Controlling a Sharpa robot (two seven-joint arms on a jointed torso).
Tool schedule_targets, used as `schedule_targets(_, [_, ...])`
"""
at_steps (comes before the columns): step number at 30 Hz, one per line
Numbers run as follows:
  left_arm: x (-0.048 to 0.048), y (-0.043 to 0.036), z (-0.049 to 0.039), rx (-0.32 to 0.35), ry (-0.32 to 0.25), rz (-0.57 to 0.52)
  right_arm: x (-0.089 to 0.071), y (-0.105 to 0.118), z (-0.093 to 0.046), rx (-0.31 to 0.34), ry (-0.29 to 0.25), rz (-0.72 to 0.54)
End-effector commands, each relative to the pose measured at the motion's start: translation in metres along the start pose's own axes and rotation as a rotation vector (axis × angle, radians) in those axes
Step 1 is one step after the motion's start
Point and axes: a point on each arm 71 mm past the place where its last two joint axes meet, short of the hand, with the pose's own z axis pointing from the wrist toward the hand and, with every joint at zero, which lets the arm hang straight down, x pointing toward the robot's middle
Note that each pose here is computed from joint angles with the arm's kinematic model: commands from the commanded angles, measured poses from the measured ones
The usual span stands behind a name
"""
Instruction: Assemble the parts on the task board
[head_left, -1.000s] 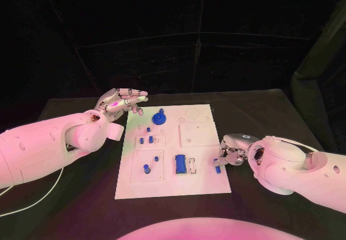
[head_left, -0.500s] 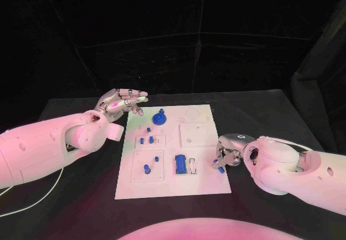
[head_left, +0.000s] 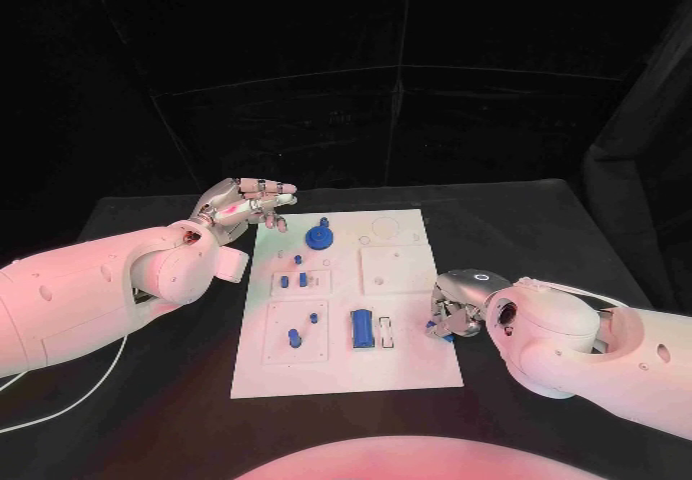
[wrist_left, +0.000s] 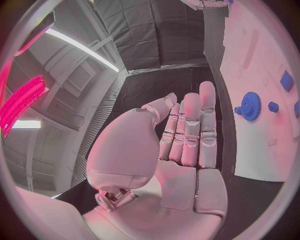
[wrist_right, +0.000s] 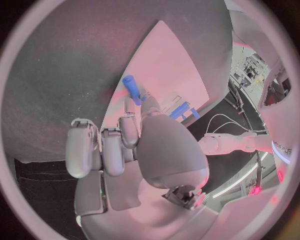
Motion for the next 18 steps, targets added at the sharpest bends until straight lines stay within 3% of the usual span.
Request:
schedule_targets(1, [0.0011, -0.0010, 0.0000, 0.005, 0.012, -0.007, 0.004, -0.003, -0.003, 0.026, -0.001, 0.153])
schedule_targets(8, [0.0013, -0.0009, -0.0001, 0.003, 0.013, -0.007, -0.001, 0.002, -0.010, 0.005, -0.053, 0.328])
schedule_targets(18, [0.0019, -0.0009, -0.0004, 0.003, 0.018, -0.010, 0.000, 0.014, -0.006, -0.010, -0.025, 0.408])
